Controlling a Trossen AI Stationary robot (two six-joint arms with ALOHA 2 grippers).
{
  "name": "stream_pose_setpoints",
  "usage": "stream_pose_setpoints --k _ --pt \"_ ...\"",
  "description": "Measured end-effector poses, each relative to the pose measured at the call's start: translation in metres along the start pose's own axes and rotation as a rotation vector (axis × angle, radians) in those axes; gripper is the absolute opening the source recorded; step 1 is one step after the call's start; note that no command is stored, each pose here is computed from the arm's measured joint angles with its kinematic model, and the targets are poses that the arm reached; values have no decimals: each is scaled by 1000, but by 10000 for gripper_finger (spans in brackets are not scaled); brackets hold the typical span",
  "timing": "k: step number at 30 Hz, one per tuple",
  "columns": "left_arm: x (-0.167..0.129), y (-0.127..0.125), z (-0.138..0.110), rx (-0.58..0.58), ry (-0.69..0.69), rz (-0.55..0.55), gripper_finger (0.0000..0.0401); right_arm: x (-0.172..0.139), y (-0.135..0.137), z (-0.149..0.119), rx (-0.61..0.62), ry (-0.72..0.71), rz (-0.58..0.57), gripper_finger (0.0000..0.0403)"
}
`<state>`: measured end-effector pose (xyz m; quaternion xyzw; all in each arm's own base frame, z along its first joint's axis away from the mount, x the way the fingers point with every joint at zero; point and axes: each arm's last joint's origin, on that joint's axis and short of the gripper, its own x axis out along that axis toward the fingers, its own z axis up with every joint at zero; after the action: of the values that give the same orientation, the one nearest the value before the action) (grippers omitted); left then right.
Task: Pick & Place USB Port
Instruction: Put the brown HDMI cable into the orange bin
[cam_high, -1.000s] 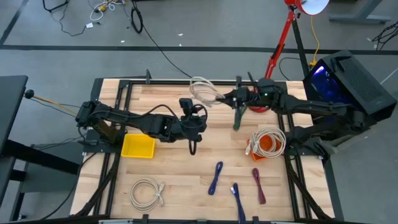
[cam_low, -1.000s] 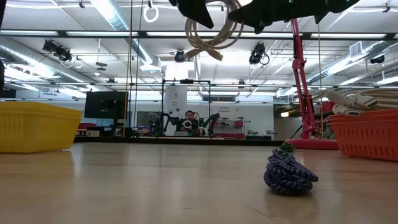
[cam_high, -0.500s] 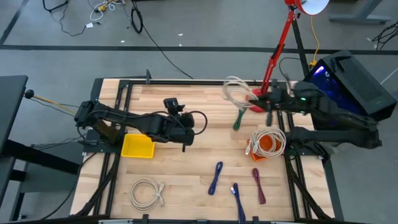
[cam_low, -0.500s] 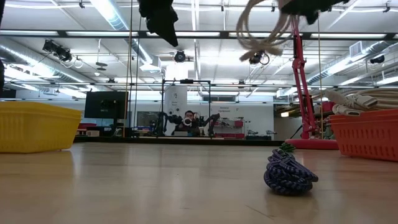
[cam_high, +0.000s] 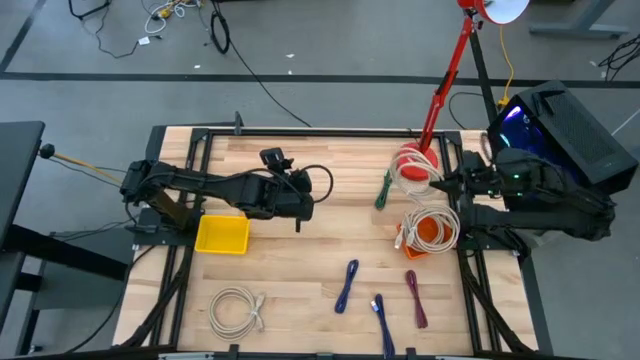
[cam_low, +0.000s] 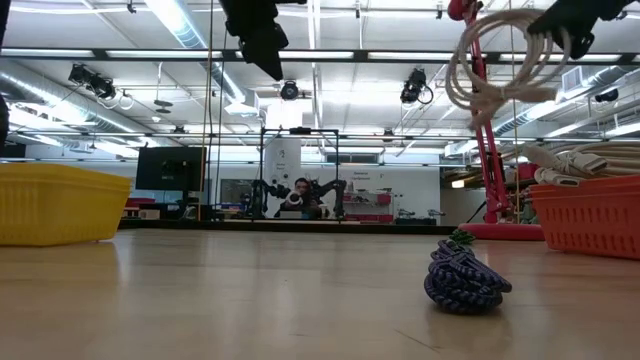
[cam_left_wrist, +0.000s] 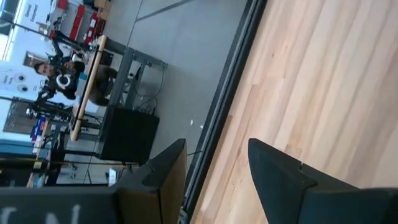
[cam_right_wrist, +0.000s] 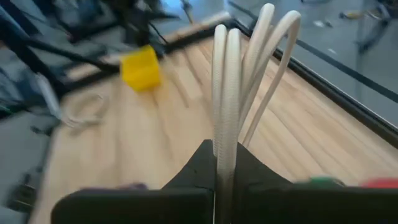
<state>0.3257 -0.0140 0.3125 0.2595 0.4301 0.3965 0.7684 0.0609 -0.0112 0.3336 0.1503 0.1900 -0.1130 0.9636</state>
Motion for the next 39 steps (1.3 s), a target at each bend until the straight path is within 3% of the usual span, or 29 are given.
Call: stream_pose_setpoints --k 3,8,13,17,23,29,39 --pt "5 3 -1 -4 15 8 177 -10 2 2 14 -44 61 9" --pt "11 6 -2 -5 43 -20 177 -37 -1 -1 76 34 -34 9" --pt "17 10 -3 -8 64 -15 177 -55 0 -6 180 70 6 9" --pt "23 14 -4 -16 81 -4 177 -56 2 -10 214 131 84 9" --pt "29 18 -5 -29 102 -15 177 -56 -1 -20 248 268 51 9" --pt "30 18 -5 -31 105 -16 177 -58 0 -24 241 323 106 9" --pt "30 18 -5 -38 105 -16 177 -60 -3 -33 235 401 38 9"
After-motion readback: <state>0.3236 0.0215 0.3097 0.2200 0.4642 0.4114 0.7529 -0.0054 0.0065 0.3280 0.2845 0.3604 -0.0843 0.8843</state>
